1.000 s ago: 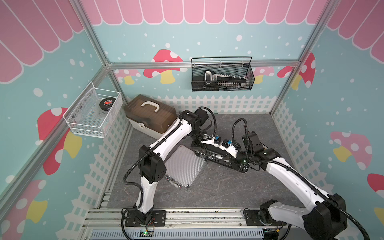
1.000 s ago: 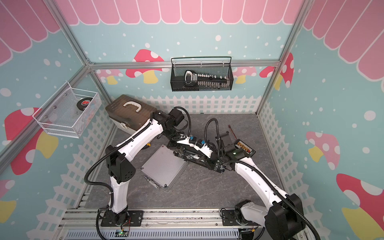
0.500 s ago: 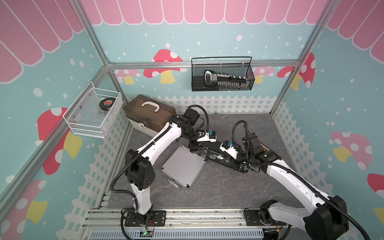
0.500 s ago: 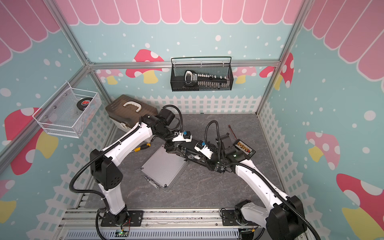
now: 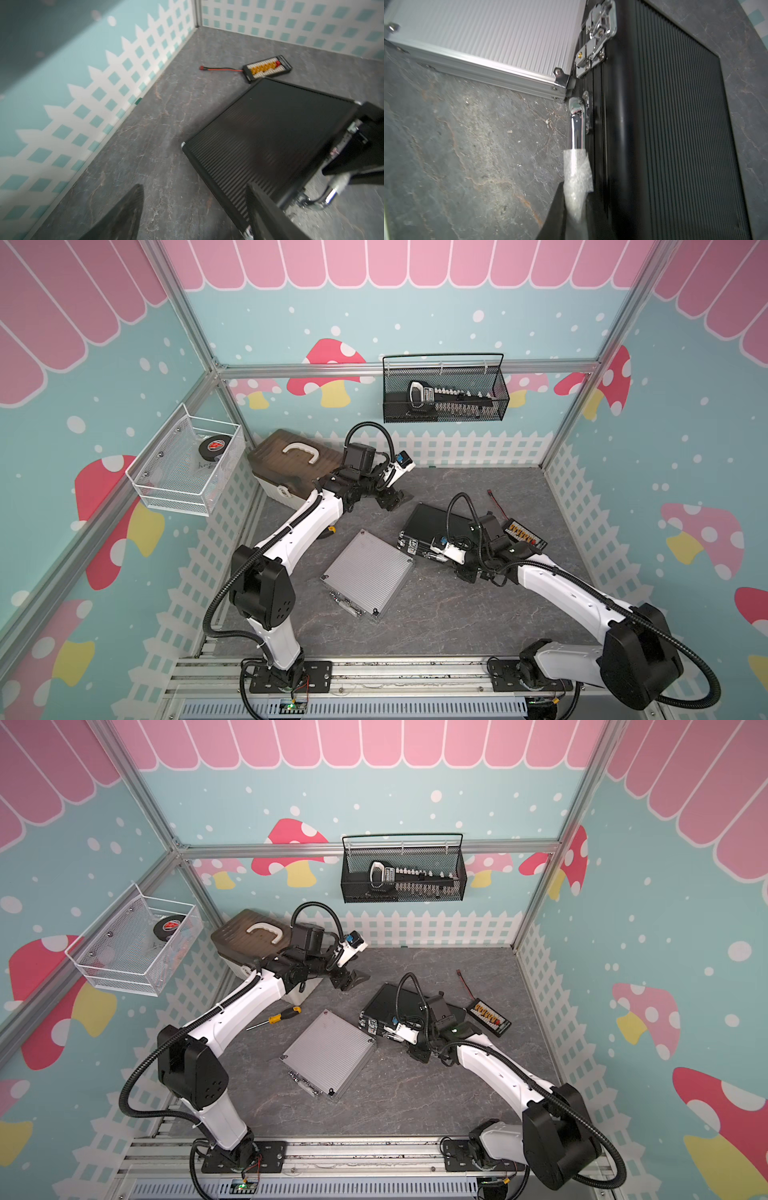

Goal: Open the poker set cases
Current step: Open the fastener on the poker set case, then place the poker set case at the center of the board.

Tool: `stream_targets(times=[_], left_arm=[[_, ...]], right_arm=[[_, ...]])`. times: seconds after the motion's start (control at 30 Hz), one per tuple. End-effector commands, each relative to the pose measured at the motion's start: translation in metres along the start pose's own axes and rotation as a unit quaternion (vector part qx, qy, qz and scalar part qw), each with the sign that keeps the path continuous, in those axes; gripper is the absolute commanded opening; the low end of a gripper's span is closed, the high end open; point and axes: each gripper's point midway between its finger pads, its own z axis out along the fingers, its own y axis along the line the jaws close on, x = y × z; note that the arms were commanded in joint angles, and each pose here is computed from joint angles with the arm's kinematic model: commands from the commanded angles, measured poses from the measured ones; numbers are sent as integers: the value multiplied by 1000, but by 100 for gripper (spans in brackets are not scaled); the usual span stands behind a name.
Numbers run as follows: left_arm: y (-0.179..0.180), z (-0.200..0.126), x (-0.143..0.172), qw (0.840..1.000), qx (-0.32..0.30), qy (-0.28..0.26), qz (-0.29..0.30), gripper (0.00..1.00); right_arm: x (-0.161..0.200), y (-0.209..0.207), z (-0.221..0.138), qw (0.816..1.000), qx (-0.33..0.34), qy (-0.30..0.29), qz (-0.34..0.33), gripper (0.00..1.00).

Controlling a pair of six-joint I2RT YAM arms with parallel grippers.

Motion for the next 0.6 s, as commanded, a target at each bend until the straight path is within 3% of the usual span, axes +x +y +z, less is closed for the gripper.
stream_targets(times=[0.0, 0.27, 0.47, 0.57], left_arm=[[16, 4, -12, 997, -31, -42, -51, 76], [11, 14, -5, 996, -12, -46, -74, 76], [5, 26, 12, 995, 2, -41, -94, 76], [15, 33, 22, 992, -25, -31, -124, 76]], right_arm=[[7, -17, 8, 994, 41, 32, -97, 0], [20, -30, 27, 980, 60, 65, -176, 0], [32, -33, 38, 983, 59, 71, -159, 0], [50, -39, 45, 982, 67, 95, -151, 0]])
